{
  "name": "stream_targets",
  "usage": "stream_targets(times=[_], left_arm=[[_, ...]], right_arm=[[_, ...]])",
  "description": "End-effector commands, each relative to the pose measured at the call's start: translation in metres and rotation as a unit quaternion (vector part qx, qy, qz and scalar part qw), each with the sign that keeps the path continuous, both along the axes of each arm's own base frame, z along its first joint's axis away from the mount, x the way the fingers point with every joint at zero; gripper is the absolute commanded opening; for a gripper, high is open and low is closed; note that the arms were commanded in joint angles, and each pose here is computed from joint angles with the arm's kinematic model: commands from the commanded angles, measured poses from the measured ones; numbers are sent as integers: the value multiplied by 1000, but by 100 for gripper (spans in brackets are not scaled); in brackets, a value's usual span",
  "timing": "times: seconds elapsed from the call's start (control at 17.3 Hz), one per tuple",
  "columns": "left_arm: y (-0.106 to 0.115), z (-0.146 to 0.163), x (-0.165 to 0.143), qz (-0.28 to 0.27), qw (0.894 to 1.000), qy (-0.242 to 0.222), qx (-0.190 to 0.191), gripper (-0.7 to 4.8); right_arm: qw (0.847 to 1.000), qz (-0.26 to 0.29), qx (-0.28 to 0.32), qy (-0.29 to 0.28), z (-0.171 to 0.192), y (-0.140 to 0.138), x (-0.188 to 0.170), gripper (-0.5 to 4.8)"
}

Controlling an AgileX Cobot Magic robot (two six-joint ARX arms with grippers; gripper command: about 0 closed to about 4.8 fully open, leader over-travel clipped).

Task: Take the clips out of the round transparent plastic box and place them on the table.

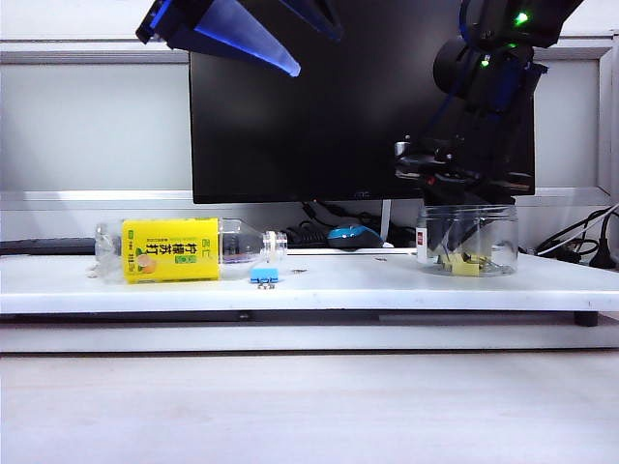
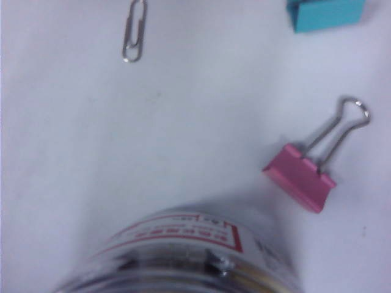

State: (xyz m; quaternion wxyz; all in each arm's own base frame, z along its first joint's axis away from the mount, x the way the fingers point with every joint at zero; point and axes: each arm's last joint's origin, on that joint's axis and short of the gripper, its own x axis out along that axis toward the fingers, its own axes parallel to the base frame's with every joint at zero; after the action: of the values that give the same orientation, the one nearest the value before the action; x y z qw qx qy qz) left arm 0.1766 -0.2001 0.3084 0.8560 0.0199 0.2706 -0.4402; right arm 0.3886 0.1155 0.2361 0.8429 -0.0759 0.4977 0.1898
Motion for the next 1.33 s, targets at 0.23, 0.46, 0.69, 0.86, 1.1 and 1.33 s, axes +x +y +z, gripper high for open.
stream_targets(times=[0.23,0.46,0.69,0.86,1.1,1.33], left_arm=[[0,2,-1,-5,1000,-7,-3,241],[0,2,-1,-5,1000,-8,-3,241],[0,2,0,-7,1000,-12,-1,241],[0,3,0,-7,1000,-12,-1,241],[0,2,-1,-8,1000,-11,-1,241],[0,2,-1,-8,1000,-11,0,241]], right_arm=[[1000,3,2,10,-4,1,0,42],[1000,3,2,12,-3,1,-1,8],[1000,5,2,22,0,0,-4,9],[1000,5,8,2,12,0,-7,13],[1000,5,12,-12,33,0,-3,54],[1000,5,7,-3,36,0,-4,54]])
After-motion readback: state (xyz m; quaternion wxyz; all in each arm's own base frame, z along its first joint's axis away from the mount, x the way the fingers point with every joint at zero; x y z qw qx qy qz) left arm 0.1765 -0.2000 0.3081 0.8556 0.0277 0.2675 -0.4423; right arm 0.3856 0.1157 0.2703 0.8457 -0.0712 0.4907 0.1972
